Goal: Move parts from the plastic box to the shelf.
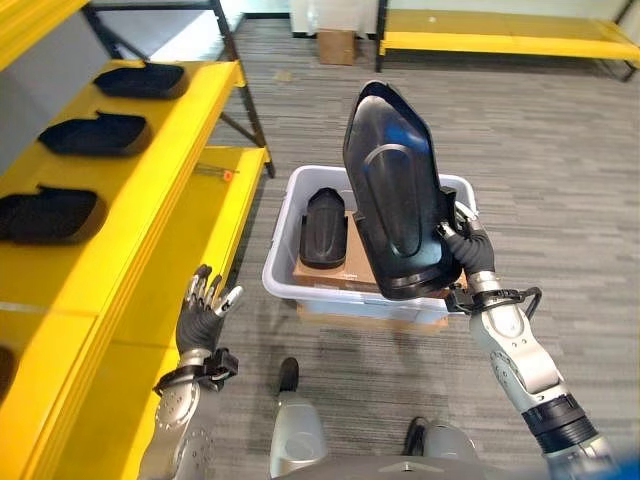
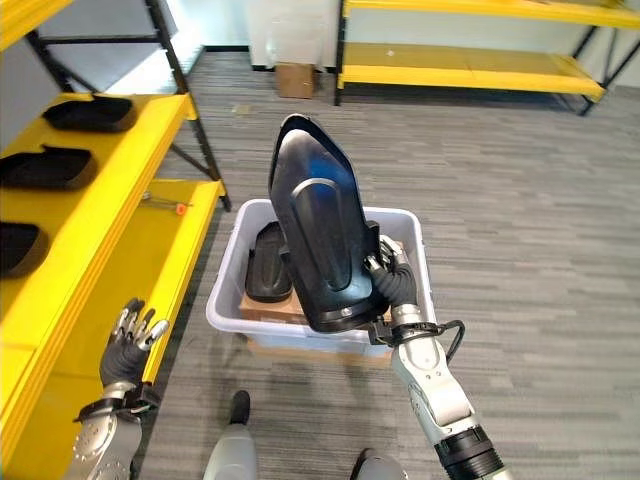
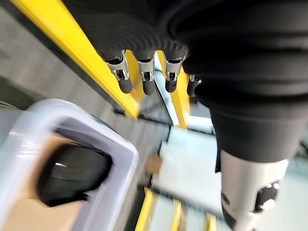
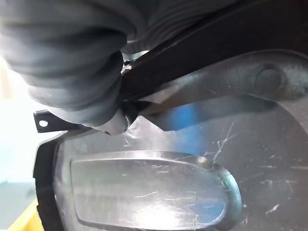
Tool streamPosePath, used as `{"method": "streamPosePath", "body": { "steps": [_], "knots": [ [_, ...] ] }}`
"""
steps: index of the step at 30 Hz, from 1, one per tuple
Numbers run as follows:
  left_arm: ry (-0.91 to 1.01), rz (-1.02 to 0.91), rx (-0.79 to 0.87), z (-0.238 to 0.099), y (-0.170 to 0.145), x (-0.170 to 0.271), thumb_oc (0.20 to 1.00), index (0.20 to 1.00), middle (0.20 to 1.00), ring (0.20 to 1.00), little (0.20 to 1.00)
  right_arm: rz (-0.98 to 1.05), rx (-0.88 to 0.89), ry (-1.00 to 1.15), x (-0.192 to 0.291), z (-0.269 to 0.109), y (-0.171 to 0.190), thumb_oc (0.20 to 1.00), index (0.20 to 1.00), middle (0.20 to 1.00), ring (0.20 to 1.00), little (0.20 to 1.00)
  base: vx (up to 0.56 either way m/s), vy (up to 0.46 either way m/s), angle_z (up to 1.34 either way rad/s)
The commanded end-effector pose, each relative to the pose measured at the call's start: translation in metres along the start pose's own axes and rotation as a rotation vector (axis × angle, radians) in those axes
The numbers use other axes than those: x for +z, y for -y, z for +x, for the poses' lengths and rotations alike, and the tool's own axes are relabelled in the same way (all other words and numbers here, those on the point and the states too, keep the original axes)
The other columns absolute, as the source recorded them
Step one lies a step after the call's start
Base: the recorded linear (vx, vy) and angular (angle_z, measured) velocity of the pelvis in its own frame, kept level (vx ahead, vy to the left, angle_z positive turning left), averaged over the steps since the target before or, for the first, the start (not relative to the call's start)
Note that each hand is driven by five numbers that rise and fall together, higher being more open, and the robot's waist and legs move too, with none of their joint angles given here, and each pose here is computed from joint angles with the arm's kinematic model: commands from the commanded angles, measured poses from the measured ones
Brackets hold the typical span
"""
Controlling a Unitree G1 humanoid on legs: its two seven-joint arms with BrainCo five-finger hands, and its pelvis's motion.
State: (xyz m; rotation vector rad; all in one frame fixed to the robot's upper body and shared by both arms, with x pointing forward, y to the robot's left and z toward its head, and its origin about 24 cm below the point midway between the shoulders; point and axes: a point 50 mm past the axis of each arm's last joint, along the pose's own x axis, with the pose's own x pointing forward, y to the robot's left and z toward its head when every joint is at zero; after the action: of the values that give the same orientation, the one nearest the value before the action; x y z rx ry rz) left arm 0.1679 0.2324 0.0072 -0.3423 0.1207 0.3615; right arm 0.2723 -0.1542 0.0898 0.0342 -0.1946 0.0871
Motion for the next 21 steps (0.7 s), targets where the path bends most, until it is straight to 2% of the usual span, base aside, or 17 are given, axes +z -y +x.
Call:
{"method": "streamPosePath", "body": {
  "steps": [1,6,12,15,21],
  "knots": [
    [0.134,0.07,-0.081,0.021,0.005,0.03,1.0,1.0,1.0,1.0,1.0,0.075,0.014,0.202,0.039,0.016,0.0,0.2,0.2,0.2,0.2,0.2,-0.15,-0.094,1.29],
    [0.133,0.035,-0.104,0.02,0.011,0.028,1.0,1.0,1.0,1.0,1.0,0.075,0.004,0.155,0.029,0.001,0.011,0.2,0.2,0.2,0.2,0.2,-0.1,0.014,1.13],
    [0.103,0.049,-0.146,0.018,0.015,0.022,1.0,1.0,1.0,1.0,1.0,0.085,-0.041,0.115,0.021,-0.016,0.024,0.2,0.2,0.2,0.2,0.2,0.06,0.271,1.06],
    [0.135,0.101,-0.161,0.019,0.01,0.032,1.0,1.0,1.0,1.0,1.0,0.086,-0.032,0.111,0.02,-0.019,0.024,0.2,0.2,0.2,0.2,0.2,0.14,0.392,0.49],
    [0.174,0.133,-0.134,0.021,0.004,0.042,1.0,1.0,1.0,1.0,1.0,0.108,0.03,0.135,0.025,-0.013,0.011,0.2,0.2,0.2,0.2,0.2,0.05,0.195,0.37]
  ]
}}
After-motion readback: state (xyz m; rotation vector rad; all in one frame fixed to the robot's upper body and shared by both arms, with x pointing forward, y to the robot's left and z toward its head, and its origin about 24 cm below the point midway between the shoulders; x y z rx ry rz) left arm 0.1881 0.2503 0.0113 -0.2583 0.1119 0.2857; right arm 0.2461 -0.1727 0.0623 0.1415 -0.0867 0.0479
